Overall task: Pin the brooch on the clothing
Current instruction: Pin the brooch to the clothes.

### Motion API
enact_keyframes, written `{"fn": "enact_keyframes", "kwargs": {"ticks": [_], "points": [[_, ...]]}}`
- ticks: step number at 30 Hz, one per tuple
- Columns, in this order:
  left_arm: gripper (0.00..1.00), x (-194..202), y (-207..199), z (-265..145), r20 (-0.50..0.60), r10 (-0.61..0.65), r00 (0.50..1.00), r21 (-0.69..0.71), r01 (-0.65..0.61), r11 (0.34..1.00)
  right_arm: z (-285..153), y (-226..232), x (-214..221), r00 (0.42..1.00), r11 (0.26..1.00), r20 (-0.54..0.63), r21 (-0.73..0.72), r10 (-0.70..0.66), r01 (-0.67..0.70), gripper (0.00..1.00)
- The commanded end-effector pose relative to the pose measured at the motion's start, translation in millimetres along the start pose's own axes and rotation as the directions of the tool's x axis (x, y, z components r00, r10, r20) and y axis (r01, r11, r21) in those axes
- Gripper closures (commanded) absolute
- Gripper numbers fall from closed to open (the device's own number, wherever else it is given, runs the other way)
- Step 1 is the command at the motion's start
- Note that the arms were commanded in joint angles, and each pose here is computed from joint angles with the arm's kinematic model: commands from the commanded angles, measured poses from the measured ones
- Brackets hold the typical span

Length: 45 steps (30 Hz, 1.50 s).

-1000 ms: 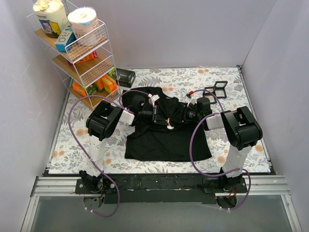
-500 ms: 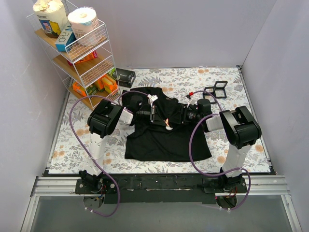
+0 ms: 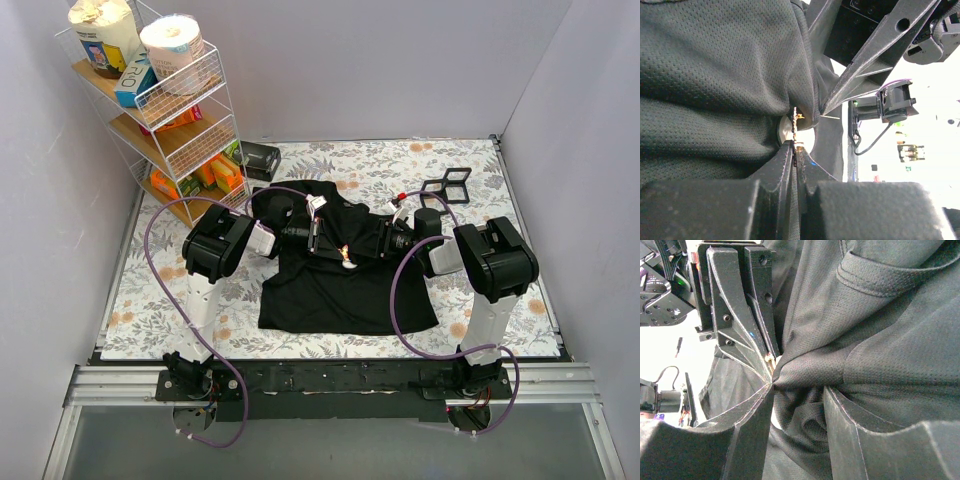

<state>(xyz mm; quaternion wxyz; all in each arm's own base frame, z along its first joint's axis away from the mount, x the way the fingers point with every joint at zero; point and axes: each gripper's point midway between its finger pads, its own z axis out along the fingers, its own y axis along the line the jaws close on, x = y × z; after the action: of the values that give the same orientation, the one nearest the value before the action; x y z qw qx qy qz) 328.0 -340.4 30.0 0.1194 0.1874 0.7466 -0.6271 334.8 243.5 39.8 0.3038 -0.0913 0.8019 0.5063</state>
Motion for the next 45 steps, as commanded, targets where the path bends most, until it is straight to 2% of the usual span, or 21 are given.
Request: {"fn": "enact_keyframes", "kwargs": {"ticks": [1, 45], "points": [[1.0, 16, 34, -4, 0.002, -0.069, 0.998, -0.063, 0.069, 0.996, 0, -4, 6, 1.0, 1.0, -0.002, -0.019, -0.014, 0.014, 0.47], [1.0, 14, 35, -3, 0.012, -0.079, 0.997, -0.062, 0.08, 0.995, 19, -5, 16, 0.998, 0.999, -0.051, -0.024, -0.034, 0.033, 0.53]]}}
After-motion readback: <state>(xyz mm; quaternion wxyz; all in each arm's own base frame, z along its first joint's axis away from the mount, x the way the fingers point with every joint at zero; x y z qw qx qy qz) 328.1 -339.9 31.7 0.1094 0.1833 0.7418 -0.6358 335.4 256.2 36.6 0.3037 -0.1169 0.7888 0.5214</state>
